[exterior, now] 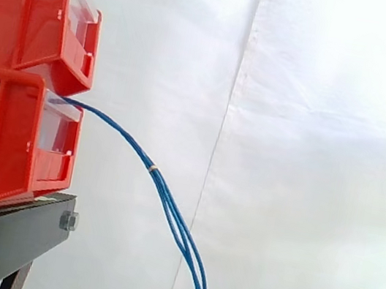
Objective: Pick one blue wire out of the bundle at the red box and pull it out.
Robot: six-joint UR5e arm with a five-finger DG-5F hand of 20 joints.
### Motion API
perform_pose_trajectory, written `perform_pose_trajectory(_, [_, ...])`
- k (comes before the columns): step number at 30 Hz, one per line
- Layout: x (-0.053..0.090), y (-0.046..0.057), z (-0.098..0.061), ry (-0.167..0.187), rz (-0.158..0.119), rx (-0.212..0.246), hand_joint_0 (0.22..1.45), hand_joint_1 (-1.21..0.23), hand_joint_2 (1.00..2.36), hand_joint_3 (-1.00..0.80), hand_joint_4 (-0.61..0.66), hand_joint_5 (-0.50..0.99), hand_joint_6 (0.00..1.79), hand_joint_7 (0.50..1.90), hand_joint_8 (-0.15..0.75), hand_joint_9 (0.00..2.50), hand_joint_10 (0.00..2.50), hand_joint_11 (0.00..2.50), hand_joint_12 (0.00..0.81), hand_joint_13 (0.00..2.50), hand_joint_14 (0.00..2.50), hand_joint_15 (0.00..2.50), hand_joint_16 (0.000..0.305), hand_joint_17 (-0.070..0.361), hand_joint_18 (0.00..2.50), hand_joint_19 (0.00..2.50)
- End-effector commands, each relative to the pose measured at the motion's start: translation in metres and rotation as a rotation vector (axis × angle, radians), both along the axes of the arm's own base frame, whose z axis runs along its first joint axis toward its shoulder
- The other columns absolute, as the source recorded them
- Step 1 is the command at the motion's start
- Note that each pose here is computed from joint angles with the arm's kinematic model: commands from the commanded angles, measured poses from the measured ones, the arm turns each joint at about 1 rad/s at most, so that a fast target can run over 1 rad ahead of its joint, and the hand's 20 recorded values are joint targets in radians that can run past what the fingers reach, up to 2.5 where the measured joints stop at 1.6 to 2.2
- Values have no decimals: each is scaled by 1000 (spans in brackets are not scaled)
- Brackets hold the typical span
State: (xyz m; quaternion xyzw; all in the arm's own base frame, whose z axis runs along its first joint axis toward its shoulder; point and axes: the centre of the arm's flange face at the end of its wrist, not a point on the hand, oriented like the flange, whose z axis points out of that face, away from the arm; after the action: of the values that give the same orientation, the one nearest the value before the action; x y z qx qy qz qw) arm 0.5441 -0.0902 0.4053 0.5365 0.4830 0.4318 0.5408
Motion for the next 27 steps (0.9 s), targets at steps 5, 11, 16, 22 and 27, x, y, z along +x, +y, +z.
perform_pose_trajectory(5, [1, 1, -17, -54, -85, -17, 482, -483, 1000, -500, 304, -198, 502, 808, 355, 566, 6, 278, 461, 663, 9, 334, 68, 154, 664, 501])
perform_pose_trajectory(11, [16, 3, -51, -11, -139, -88, 483, -487, 1000, -500, 307, -196, 502, 814, 357, 572, 6, 288, 462, 664, 11, 337, 68, 153, 665, 502])
perform_pose_trajectory(16, [36, 4, -74, -60, -195, -76, 484, -488, 1000, -500, 310, -195, 502, 810, 359, 574, 6, 287, 462, 667, 9, 338, 68, 153, 667, 511])
perform_pose_trajectory(22, [44, 6, -76, -94, -201, -106, 485, -491, 1000, -500, 315, -192, 502, 811, 357, 577, 6, 287, 462, 670, 9, 340, 68, 153, 671, 510])
perform_pose_trajectory(27, [48, 8, -85, -87, -207, -126, 485, -495, 1000, -500, 321, -190, 502, 818, 357, 578, 6, 283, 462, 673, 10, 342, 68, 152, 671, 510])
